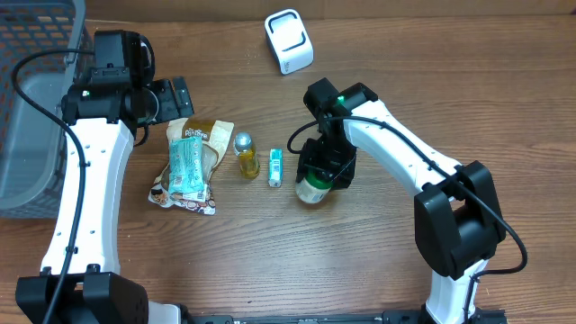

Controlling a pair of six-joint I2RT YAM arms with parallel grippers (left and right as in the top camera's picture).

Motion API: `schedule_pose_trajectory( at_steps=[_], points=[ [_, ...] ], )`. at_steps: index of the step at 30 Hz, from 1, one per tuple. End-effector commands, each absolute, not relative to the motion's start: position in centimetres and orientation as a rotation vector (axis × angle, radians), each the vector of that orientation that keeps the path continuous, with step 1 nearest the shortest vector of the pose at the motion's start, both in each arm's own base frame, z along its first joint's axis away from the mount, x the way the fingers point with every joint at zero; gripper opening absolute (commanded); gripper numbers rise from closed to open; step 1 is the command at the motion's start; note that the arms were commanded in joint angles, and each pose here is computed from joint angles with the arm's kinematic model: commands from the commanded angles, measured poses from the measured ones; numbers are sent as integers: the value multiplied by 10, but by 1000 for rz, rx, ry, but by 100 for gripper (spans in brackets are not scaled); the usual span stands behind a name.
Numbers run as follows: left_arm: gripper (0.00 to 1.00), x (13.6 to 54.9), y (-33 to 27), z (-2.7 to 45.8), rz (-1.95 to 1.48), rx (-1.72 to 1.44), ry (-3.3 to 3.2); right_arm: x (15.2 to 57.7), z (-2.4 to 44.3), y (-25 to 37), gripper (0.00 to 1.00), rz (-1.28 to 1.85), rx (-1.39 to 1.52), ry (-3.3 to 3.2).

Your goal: Scan the item barcode

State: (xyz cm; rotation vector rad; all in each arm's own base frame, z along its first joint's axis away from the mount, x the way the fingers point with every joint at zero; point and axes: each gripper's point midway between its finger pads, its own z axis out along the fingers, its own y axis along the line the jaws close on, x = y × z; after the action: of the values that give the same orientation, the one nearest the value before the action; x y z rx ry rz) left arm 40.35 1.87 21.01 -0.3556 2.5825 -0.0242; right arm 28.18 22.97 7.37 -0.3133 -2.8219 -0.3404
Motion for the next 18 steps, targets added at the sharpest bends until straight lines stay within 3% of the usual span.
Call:
schedule_pose_trajectory(
  at_steps=[1, 18],
  points=[
    [99, 408, 19, 219, -34, -362, 2559, 270, 92, 252, 50, -519, -319, -2694],
    [99, 408, 19, 219, -34, -362, 2559, 258, 103, 263, 52, -604, -327, -2589]
  ],
)
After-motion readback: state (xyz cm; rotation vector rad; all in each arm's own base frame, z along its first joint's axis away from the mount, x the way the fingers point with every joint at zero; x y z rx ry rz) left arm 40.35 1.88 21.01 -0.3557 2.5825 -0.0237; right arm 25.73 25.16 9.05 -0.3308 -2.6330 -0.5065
